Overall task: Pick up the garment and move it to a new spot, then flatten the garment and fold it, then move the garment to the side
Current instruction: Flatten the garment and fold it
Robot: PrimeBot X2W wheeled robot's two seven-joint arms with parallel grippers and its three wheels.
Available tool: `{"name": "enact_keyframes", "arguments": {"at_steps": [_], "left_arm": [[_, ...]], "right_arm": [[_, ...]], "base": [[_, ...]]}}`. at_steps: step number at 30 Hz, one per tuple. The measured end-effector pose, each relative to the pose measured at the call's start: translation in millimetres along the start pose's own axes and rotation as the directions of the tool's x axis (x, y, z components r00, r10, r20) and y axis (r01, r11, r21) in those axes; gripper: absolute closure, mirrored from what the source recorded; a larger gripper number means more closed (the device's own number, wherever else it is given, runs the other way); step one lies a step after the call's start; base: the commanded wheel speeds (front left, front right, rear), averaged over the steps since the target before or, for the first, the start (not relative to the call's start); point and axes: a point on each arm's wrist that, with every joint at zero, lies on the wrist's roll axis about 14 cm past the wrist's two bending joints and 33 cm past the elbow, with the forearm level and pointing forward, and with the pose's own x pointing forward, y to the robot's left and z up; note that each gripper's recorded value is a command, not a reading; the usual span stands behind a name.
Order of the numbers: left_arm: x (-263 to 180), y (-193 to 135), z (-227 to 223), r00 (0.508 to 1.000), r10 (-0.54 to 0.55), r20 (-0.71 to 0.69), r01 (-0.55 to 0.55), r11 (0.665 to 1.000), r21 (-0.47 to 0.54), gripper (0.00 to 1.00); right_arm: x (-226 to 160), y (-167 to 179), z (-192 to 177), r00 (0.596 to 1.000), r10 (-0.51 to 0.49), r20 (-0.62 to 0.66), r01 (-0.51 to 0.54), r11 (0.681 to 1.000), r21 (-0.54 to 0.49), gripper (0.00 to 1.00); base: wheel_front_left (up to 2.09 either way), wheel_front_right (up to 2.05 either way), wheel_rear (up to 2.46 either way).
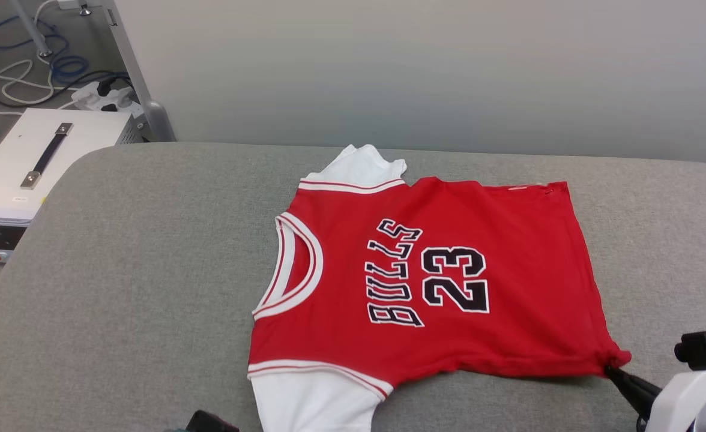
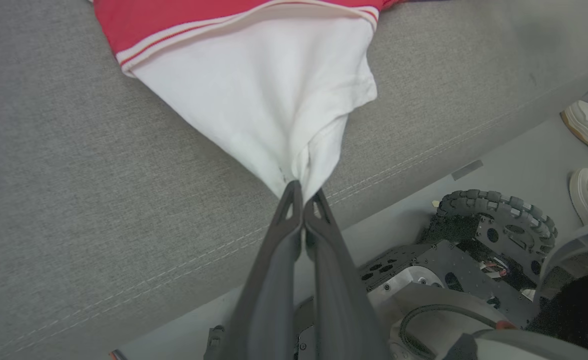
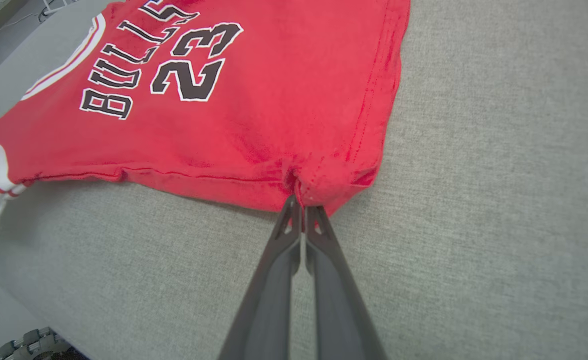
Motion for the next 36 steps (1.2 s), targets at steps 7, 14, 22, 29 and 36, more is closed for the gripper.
{"name": "enact_keyframes", "arguments": {"at_steps": [7,14,22,29,36], "left_arm": [[-11,-19,-10,0.997,-0.061,-0.036,0.060,0.998,-0.033,1.00],[-9,6,22,0.997,0.021,0.072,-0.021,1.000,0.003,1.00],[-1,35,81,0.973,0.085,0.213,-0.104,0.991,0.079,1.00],[21,50,112,0.967,0.089,0.240,-0.117,0.987,0.105,1.00],[53,73,127,0.977,0.095,0.190,-0.120,0.985,0.127,1.00]], "right_arm": [[-28,3,-32,0.996,0.016,-0.090,-0.008,0.997,0.080,1.00],[-33,-1,-5,1.000,0.003,0.010,-0.004,0.997,0.083,1.00],[-27,-1,16,0.998,0.007,0.064,-0.012,0.997,0.081,1.00],[-10,-1,27,0.998,0.010,0.068,-0.016,0.996,0.086,1.00],[13,-8,39,0.998,-0.005,0.064,0.000,0.996,0.085,1.00]], "base": [[0.00,0.00,0.00],[0.00,0.00,0.00],[0.00,0.00,0.00],[0.00,0.00,0.00],[0.00,0.00,0.00]]}}
